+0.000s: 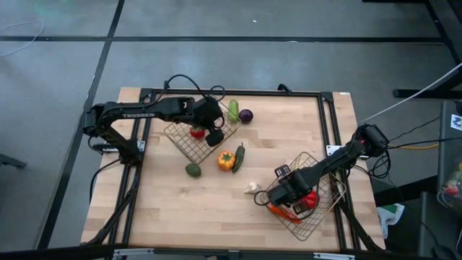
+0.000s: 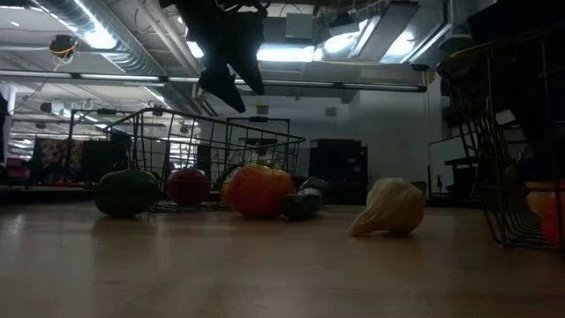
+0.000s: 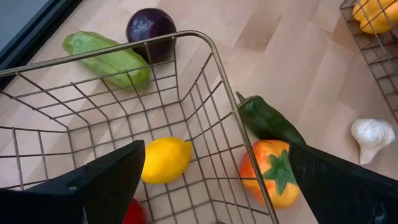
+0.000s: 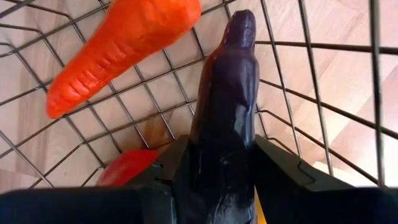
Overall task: Sort produce into baskets
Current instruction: Put the eggplant into the bottom basket, then put the avocado into the top basket
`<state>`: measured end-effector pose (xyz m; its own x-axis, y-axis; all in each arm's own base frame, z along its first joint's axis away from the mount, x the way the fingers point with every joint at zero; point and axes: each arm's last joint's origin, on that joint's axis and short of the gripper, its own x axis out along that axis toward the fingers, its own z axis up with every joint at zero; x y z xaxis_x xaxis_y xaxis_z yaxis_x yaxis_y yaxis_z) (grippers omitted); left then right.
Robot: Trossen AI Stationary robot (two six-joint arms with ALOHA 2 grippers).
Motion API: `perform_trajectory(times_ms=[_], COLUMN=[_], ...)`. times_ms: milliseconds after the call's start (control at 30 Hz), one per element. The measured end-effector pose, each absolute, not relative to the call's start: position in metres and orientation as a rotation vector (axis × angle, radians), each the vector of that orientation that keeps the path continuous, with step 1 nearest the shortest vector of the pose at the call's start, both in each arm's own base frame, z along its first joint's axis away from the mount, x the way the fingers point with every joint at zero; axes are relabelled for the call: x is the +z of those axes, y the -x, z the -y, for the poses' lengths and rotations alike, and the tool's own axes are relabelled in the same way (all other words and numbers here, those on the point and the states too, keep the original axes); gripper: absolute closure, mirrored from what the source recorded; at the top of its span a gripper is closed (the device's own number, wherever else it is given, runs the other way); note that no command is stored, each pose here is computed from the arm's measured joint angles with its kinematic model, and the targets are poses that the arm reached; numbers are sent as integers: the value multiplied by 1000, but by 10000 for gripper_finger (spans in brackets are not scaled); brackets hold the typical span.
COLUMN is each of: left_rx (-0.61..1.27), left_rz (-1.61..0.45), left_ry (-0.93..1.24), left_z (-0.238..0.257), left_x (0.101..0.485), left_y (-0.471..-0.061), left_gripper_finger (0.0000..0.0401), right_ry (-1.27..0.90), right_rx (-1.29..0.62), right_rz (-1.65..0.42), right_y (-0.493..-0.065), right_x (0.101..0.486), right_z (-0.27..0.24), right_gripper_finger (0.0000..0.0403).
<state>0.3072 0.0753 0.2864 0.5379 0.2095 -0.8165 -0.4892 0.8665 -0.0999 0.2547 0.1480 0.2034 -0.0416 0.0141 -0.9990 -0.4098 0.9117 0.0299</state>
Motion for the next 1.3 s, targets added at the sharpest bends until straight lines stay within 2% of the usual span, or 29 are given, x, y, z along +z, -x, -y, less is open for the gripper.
perform_trajectory(times_ms=[433, 733, 867, 1167, 1300], left_rx=[382, 312, 295, 235, 231], left_rz=[-927, -939, -939, -959, -1056], left_ry=[302, 269, 280, 287, 297], left_z=[-62, -37, -26, 5, 22], left_x=[286, 286, 286, 285, 287], left_y=[-310, -313, -315, -314, -305], left_gripper_finger=[8, 8, 8, 8, 8], right_ry=[315, 294, 294, 293, 293], right_rx=[352, 330, 329, 327, 327], right_rz=[-1582, -1586, -1587, -1588, -1589], right_y=[-255, -255, -255, -255, -255], right_x=[203, 203, 203, 203, 203], right_z=[-148, -148, -148, -148, -148], right_gripper_finger=[258, 159, 130, 115, 116])
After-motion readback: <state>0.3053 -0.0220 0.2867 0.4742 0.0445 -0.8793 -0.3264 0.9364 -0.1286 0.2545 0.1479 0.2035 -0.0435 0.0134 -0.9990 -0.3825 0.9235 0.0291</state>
